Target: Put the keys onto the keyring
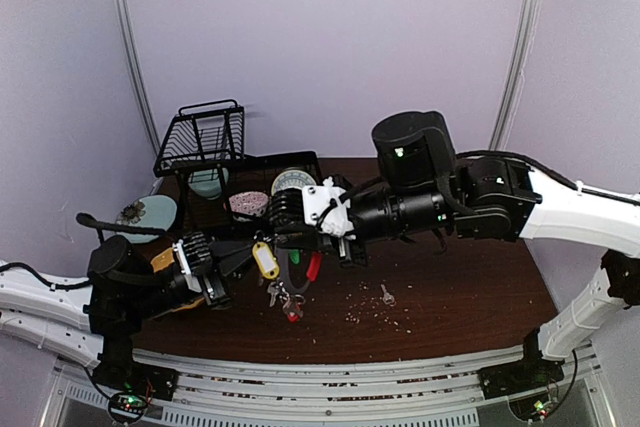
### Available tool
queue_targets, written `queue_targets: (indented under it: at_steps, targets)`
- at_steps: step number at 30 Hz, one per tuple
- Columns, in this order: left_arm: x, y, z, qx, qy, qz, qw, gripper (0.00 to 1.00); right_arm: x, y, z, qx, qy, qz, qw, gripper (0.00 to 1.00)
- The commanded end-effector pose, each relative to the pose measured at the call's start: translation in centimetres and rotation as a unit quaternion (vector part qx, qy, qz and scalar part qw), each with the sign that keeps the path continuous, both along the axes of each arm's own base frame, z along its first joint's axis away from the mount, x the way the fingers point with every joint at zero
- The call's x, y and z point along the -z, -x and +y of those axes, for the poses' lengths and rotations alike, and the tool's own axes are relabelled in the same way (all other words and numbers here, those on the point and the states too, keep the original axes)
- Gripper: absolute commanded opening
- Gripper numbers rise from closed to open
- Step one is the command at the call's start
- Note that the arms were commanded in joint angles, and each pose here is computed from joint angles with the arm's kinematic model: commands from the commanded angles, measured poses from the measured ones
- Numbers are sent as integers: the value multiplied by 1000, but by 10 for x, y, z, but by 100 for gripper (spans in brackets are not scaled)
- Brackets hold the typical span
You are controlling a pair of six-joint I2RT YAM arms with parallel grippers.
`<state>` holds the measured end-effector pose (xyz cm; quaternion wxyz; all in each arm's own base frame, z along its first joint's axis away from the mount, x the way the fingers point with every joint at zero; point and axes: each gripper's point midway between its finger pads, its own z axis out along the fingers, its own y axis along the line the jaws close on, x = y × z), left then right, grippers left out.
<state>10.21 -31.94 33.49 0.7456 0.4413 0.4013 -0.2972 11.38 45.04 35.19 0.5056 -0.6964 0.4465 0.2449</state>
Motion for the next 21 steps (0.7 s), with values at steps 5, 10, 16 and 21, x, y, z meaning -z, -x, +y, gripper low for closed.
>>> queue_targets:
  at_steps: [5,10,16,21]
  targets:
    - [-22,5,4,8,35,-18,999,0,0,-4,7,4,7,-8,1000,11]
    - [-23,6,3,8,31,-23,999,0,7,-10,10,14,22,-14,1000,4]
    - [-23,6,4,10,33,-20,999,0,7,-12,9,20,23,-19,999,0]
    - [-22,8,3,13,31,-25,999,0,10,-14,7,20,33,-36,999,6]
